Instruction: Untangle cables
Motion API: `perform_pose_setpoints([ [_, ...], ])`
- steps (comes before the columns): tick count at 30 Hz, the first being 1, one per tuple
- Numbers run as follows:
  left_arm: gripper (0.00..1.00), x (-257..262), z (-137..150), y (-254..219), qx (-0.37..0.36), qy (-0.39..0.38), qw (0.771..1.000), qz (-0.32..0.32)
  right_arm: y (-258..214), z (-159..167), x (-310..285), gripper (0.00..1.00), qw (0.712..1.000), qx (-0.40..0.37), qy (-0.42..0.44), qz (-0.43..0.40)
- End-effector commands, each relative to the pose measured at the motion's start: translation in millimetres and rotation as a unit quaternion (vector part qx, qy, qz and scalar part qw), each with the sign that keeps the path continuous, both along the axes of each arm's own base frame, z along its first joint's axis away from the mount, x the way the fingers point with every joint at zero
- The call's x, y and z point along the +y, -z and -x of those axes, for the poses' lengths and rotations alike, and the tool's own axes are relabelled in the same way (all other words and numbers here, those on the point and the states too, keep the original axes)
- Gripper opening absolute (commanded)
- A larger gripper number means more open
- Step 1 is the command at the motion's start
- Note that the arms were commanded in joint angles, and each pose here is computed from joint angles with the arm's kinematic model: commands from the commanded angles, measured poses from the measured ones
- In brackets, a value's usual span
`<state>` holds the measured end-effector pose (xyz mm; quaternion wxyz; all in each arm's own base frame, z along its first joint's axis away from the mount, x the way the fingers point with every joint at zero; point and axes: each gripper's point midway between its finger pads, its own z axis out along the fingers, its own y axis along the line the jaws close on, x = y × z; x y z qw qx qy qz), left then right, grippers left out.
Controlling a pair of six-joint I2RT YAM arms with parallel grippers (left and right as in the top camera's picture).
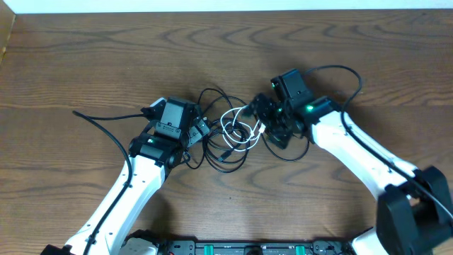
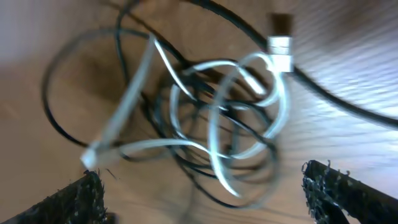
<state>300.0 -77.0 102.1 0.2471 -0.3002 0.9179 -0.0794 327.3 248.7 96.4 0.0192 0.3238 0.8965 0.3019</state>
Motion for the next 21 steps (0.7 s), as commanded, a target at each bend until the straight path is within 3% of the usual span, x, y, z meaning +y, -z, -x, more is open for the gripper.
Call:
perform_pose_setpoints([
  [1, 0.99, 5.5, 0.2, -0.2, -0.002, -0.013, 1.0, -0.007, 4.0, -18.0, 10.7, 0.99, 0.989, 0.06, 0.124, -0.059],
  [7, 0.99, 5.5, 0.2, -0.2, -0.002, -0.013, 1.0, -0.007, 11.0, -33.1, 18.2, 0.99, 0.981, 0.068, 0.163, -0.084],
  [9, 0.99, 5.5, 0.2, -0.2, -0.002, -0.013, 1.0, -0.007, 17.8, -33.7, 16.7, 0.91, 0.981, 0.07, 0.166, -0.076],
  [10, 0.99, 5.5, 0.2, -0.2, -0.002, -0.013, 1.0, -0.007, 21.9, -33.4, 16.3, 0.79, 0.981, 0.074, 0.167, -0.073],
  [11, 0.99, 5.5, 0.2, -0.2, -0.002, -0.013, 1.0, -0.007, 24.7, -33.4, 16.2, 0.51, 0.981, 0.076, 0.166, -0.071],
  [12, 0.99, 5.5, 0.2, -0.2, -0.002, -0.013, 1.0, -0.007, 28.7, -35.1, 14.7, 0.08, 0.985, 0.062, 0.153, -0.059],
  [13, 0.99, 5.5, 0.2, -0.2, -0.002, -0.013, 1.0, -0.007, 28.7, -37.9, 13.1, 0.01, 0.989, 0.038, 0.132, -0.047],
  [17, 0.99, 5.5, 0.2, -0.2, -0.002, -0.013, 1.0, -0.007, 7.3, -53.3, 16.3, 0.01, 0.995, -0.098, 0.009, -0.016],
  [21, 0.99, 5.5, 0.2, -0.2, -0.002, -0.013, 1.0, -0.007, -49.2, -58.4, 18.7, 0.01, 0.972, -0.224, -0.071, -0.01],
])
